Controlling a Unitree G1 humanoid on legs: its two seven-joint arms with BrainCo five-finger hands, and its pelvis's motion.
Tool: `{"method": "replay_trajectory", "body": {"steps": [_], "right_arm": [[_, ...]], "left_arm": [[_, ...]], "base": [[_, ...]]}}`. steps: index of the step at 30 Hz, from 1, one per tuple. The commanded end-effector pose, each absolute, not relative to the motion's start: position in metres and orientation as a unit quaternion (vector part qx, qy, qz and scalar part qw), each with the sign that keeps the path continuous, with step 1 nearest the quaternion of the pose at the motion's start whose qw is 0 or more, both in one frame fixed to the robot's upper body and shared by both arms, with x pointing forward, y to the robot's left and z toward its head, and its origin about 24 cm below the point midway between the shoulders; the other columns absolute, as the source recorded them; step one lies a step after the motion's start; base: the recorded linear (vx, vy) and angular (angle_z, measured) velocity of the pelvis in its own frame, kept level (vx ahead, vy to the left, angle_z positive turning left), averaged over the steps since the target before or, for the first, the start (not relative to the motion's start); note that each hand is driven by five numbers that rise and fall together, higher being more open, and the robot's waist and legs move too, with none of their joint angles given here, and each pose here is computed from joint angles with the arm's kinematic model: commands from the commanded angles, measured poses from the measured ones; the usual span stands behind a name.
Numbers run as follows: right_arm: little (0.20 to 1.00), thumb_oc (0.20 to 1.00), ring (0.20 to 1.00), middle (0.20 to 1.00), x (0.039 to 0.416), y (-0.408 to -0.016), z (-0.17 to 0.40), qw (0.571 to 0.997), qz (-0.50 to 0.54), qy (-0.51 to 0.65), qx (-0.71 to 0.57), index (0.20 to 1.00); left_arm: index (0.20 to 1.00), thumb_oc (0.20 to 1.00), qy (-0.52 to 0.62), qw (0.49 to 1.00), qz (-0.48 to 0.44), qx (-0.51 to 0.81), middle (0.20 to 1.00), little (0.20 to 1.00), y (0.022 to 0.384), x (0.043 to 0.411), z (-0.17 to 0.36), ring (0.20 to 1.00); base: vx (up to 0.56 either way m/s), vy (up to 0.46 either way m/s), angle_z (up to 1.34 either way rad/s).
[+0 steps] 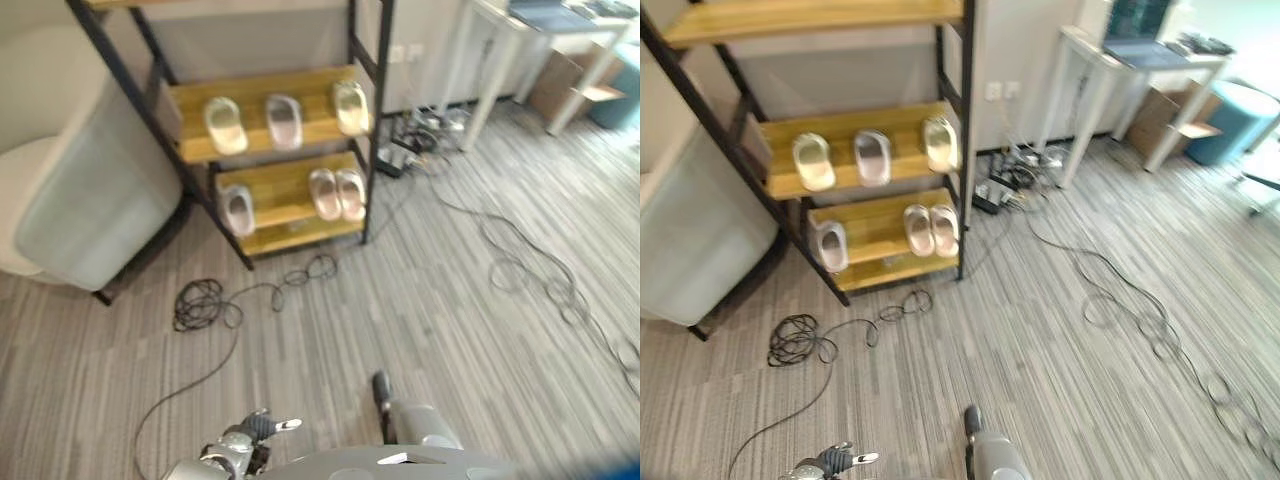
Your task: Arrange the slippers neatly on the shoe rack.
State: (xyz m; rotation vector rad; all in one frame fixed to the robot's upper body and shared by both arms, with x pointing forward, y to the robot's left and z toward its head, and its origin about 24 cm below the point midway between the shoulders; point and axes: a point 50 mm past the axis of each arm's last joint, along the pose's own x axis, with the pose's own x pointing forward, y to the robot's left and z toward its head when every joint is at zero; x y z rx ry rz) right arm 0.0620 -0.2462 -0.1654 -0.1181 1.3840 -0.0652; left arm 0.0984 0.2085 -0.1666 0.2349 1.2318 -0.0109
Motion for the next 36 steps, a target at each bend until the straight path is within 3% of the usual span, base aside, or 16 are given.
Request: {"method": "replay_trajectory", "body": {"steps": [1, 9, 16, 27, 36], "right_arm": [[1.000, 1.000, 1.000, 1.000, 0.055, -0.256, -0.164, 0.762, -0.040, 0.644, -0.060, 1.000], [1.000, 1.000, 1.000, 1.000, 0.088, -0.268, -0.154, 0.790, -0.038, 0.604, -0.101, 1.000], [1.000, 1.000, 1.000, 1.000, 0.087, -0.238, -0.163, 0.784, 0.022, 0.610, -0.111, 1.000], [1.000, 1.000, 1.000, 1.000, 0.069, -0.236, -0.167, 0.769, 0.025, 0.631, -0.101, 1.000], [1.000, 1.000, 1.000, 1.000, 0.097, -0.225, -0.163, 0.798, 0.039, 0.592, -0.104, 1.000]], "left_arm": [[1.000, 1.000, 0.571, 0.814, 0.031, 0.104, 1.000, 1.000, 0.230, 0.101, -0.162, 1.000], [1.000, 1.000, 0.534, 0.840, 0.072, 0.061, 1.000, 1.000, 0.237, 0.124, -0.154, 1.000], [1.000, 1.000, 0.539, 0.836, 0.073, 0.076, 1.000, 1.000, 0.240, 0.123, -0.153, 1.000], [1.000, 1.000, 0.587, 0.800, 0.062, 0.111, 1.000, 1.000, 0.249, 0.091, -0.160, 1.000], [1.000, 1.000, 0.509, 0.845, 0.044, 0.160, 1.000, 1.000, 0.252, 0.143, -0.142, 1.000]], "base": [[0.25, -0.262, 0.94], [0.17, -0.241, 0.38], [0.31, 0.002, 0.02], [0.34, 0.202, -0.29], [0.17, 0.189, 0.01]]}}
